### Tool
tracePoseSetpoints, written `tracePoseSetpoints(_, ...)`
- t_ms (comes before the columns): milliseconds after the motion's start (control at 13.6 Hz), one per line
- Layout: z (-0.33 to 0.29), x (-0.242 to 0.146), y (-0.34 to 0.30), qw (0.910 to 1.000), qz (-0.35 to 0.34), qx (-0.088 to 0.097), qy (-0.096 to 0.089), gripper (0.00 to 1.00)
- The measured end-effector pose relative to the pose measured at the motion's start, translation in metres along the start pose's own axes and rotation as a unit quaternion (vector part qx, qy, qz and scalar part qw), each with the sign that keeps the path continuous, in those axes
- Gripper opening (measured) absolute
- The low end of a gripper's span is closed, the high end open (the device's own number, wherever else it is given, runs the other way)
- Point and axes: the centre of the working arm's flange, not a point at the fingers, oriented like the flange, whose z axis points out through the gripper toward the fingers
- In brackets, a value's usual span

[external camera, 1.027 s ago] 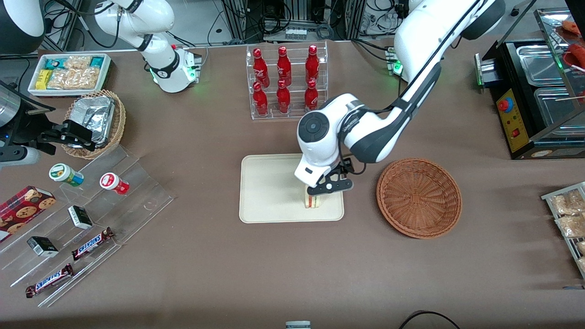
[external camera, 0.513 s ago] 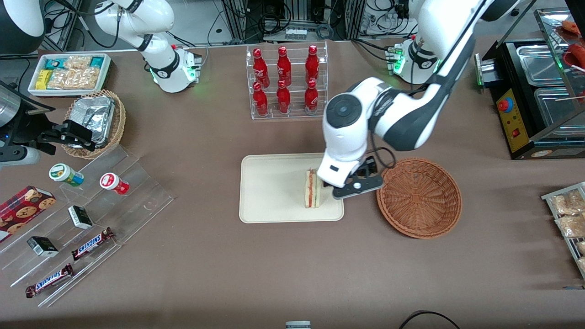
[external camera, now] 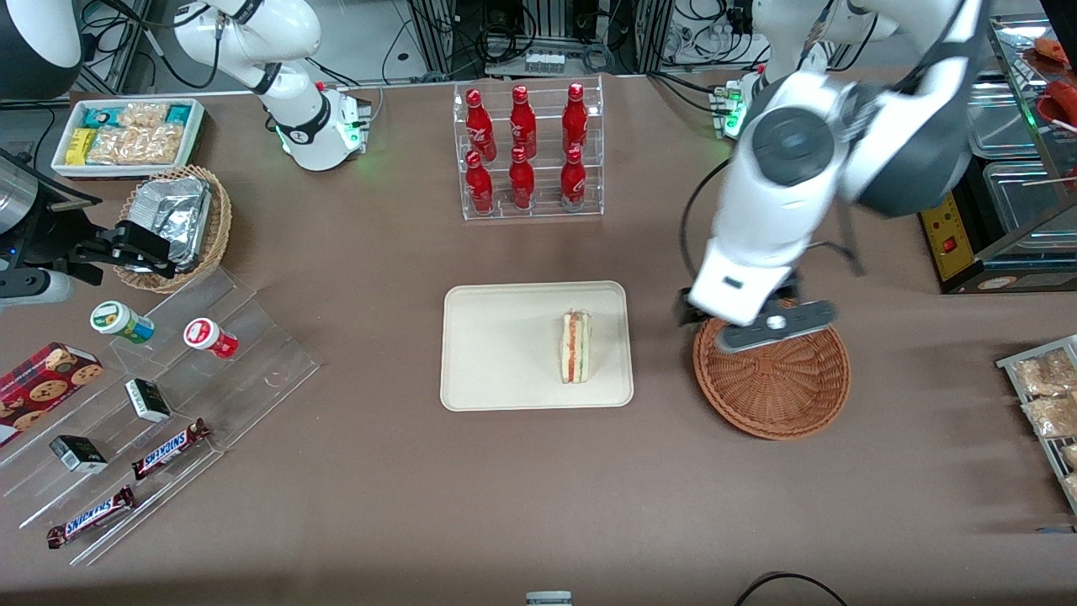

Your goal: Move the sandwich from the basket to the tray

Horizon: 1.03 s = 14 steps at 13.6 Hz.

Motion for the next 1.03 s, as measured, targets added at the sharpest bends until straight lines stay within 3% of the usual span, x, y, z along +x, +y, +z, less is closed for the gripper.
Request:
tracePoseSetpoints(367, -0.037, 0.017, -0.090, 0.9992, 0.027, -0.019, -0.024, 1.00)
tracePoseSetpoints(660, -0.069, 0.009, -0.161, 0.9963, 0.069, -0.014, -0.050, 1.00)
tracePoseSetpoints(1027, -0.088, -0.011, -0.197, 0.9920, 0.090, -0.007, -0.088, 1.00)
